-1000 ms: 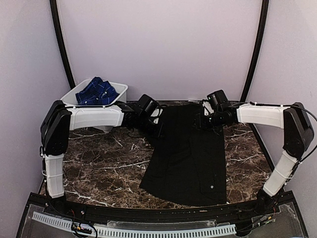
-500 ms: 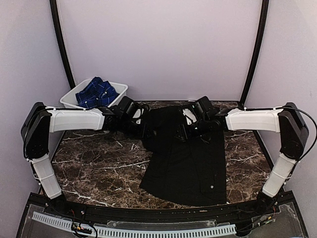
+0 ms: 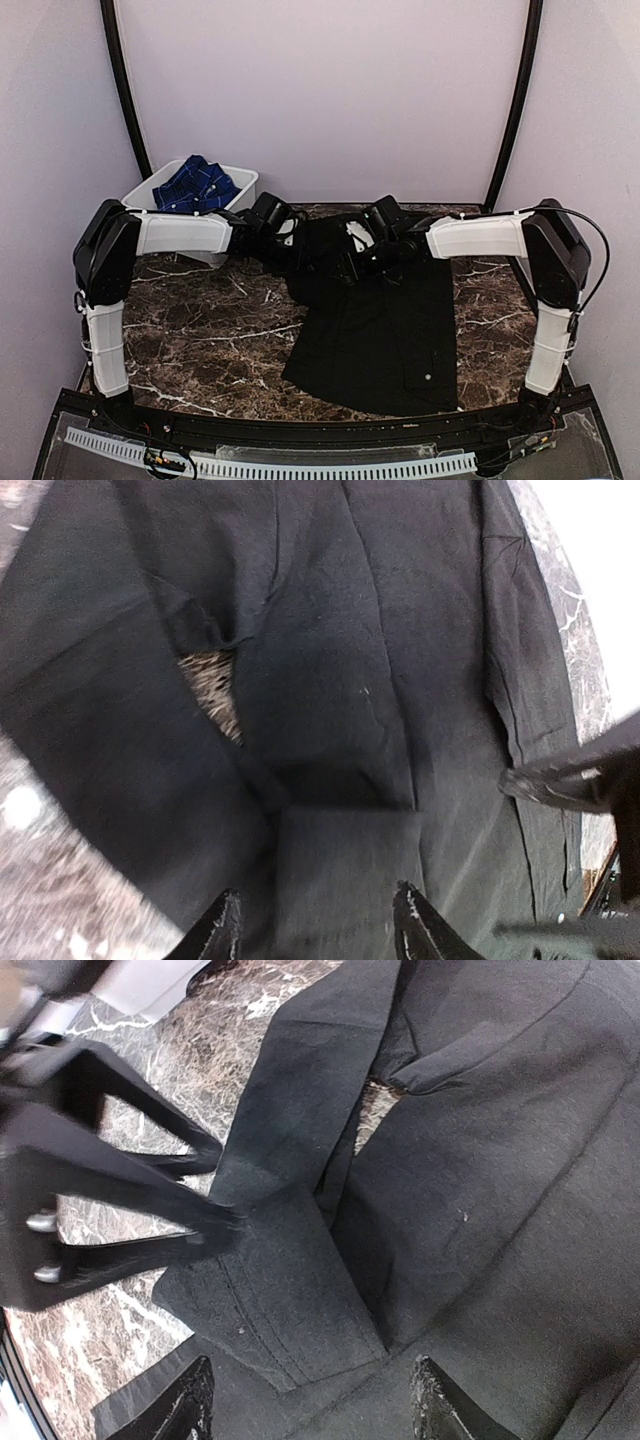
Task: Fold and stack the long sleeve shirts
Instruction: Adjust the sleeve at the center of the board, then pick up the sleeve from the center of the board, then pass from the left arm to the right
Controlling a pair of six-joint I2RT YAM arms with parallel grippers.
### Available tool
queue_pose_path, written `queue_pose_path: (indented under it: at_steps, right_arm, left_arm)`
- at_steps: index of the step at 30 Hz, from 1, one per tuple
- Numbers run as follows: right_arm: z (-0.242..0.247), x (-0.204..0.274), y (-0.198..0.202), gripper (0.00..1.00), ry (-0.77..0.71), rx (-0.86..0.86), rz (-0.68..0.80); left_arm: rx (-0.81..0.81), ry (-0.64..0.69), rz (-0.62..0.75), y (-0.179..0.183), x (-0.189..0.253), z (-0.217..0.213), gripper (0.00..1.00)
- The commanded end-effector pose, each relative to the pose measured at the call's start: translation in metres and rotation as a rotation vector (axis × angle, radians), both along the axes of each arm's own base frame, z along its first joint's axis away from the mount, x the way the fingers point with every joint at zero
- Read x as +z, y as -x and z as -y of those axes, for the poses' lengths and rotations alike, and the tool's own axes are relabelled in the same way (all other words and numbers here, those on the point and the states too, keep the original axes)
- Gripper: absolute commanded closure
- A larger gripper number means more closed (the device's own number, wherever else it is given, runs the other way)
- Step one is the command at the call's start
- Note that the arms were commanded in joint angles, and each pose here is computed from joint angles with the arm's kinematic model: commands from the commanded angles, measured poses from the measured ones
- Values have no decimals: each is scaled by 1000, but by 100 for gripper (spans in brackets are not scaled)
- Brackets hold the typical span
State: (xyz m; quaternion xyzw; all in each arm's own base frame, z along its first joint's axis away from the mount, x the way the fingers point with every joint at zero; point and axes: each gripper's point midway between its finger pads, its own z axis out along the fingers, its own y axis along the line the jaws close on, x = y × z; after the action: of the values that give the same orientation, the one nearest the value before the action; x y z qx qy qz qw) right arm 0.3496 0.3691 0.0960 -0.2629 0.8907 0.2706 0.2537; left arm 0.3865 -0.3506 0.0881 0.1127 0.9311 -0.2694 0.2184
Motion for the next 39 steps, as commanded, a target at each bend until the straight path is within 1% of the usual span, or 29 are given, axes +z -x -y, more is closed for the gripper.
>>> queue_pose_path:
  at_steps: [1,4,8,10,12,14,15,16,17,18,21,22,23,24,26,29,31,34,37,39]
  right_arm:
    - [4,25,-1,35,-41,-40,56]
    - [11,26,1,35,-38,-53,59]
    - [17,24,2,35,-34,-60,61]
    - [19,24,0,35,-31,-58,68]
    - [20,26,-2,34,-30,-48,81]
    - [20,28,-2,34,-31,-26,97]
    - [19,29,-2,34,-31,-12,105]
    - [18,31,-1,34,-34,7,116]
    - [17,33,-1,34,-39,25,127]
    - [15,35,1,34,-43,47,137]
    - [10,42,6,33,-67,112,168]
    - [8,45,8,32,-78,132,176]
    - [7,49,10,32,-93,157,183]
    - [5,53,14,31,-110,180,189]
    - [1,64,21,30,-150,225,201]
    - [-5,78,31,28,-206,290,206]
    - [-10,83,38,28,-240,331,195]
    - [-15,88,50,28,-281,385,166]
    - [-18,87,59,31,-297,412,143]
    - [-21,86,62,37,-305,418,132]
  left_arm:
    - [-50,19,-61,-1,-15,14,49]
    - [-60,26,-62,-7,-17,23,48]
    - [-93,47,-86,-5,-19,30,48]
    - [-114,64,-105,1,-18,33,52]
    - [-131,73,-124,6,-18,35,60]
    - [-144,80,-123,9,-12,34,78]
    - [-154,83,-115,11,-9,34,82]
    - [-161,90,-100,11,-3,34,89]
    - [-178,96,-92,14,0,34,93]
    - [-196,118,-74,15,11,36,98]
    - [-264,150,-24,22,29,38,100]
    - [-306,180,9,27,43,41,100]
    - [-325,190,15,31,45,41,100]
    - [-369,227,52,36,62,44,100]
    - [-427,265,78,46,76,46,100]
    - [-500,295,90,57,89,48,100]
    - [-563,340,88,68,99,51,100]
    - [-608,369,105,74,109,52,100]
    - [-627,384,119,76,117,53,100]
    - [-633,392,125,77,120,54,100]
